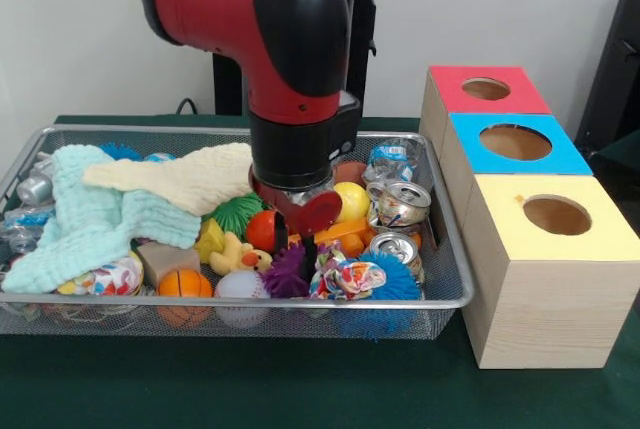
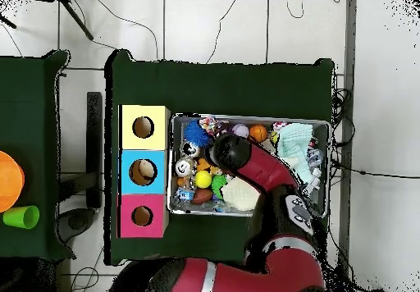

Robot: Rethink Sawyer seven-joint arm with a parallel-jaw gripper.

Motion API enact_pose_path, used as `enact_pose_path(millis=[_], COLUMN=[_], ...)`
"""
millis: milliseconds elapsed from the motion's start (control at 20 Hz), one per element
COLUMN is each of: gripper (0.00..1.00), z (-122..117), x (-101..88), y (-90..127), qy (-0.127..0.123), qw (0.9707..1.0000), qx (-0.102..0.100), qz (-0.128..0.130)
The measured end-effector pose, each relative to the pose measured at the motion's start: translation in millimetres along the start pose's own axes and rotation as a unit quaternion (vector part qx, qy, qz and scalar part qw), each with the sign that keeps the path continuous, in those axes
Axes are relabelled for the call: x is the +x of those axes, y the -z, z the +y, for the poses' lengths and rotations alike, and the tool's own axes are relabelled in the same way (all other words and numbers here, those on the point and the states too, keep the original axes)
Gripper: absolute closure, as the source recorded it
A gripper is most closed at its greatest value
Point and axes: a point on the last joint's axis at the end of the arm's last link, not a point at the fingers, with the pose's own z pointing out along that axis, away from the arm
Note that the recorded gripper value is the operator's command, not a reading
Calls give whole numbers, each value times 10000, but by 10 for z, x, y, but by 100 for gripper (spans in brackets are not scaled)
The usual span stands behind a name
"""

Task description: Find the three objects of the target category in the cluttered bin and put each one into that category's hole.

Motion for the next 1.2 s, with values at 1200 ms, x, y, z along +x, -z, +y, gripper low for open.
enact_pose_path(millis=[1200], gripper=[0], z=[-308], x=[-377], y=[299], qy=[-96], qw=[9996], qx=[-250], qz=[94])
